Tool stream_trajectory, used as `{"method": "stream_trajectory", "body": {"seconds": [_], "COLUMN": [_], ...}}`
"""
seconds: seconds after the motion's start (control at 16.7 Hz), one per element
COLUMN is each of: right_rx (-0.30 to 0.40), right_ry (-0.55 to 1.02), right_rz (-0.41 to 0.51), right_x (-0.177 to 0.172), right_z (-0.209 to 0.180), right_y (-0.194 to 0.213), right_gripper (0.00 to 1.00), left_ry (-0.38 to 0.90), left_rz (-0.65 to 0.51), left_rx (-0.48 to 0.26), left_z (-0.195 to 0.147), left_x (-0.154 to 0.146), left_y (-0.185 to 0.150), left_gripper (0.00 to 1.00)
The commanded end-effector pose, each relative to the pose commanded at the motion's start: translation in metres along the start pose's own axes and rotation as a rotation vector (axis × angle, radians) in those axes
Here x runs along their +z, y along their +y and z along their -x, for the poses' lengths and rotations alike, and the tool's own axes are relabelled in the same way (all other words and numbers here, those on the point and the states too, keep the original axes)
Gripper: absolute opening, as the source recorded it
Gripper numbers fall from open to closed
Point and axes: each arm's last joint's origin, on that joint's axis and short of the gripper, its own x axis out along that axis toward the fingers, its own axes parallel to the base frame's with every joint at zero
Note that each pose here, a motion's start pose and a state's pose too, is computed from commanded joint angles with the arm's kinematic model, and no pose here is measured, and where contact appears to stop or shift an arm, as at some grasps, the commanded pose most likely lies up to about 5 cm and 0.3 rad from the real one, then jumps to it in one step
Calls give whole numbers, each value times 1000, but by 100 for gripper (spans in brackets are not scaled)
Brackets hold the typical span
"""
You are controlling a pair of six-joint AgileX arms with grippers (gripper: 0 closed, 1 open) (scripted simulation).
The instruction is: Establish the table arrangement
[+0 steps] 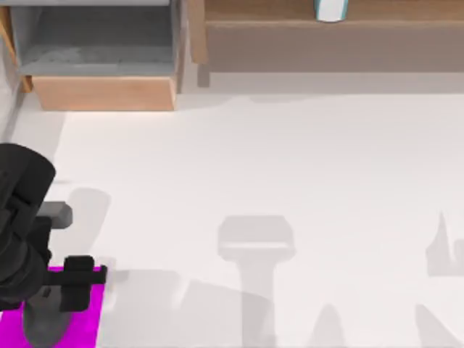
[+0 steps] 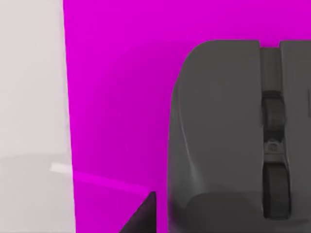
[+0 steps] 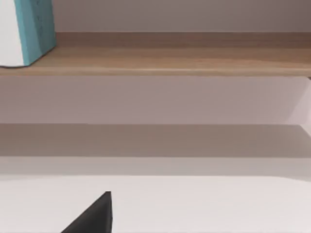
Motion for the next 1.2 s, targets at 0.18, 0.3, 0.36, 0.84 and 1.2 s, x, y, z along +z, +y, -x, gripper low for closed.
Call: {"method": "stream_trajectory", "body": {"seconds": [0.18,0.3,0.36,0.84,1.2], "right_rx": [0,0,0,0,0], "right_ry": [0,0,0,0,0], "right_rz": [0,0,0,0,0], "right_x": [0,0,0,0,0], "right_z": [0,0,0,0,0], "right_y": [0,0,0,0,0], "right_gripper": [100,100,100,100,100], "left_ry": [0,0,0,-64,-344], "left_rz": [0,0,0,-6,-73], "left_rx": [0,0,0,-27,-59], "left_z": [0,0,0,2,-10], "left_x": [0,0,0,10,43], "left_y": [0,0,0,8,63], "left_gripper": [100,100,100,100,100]}}
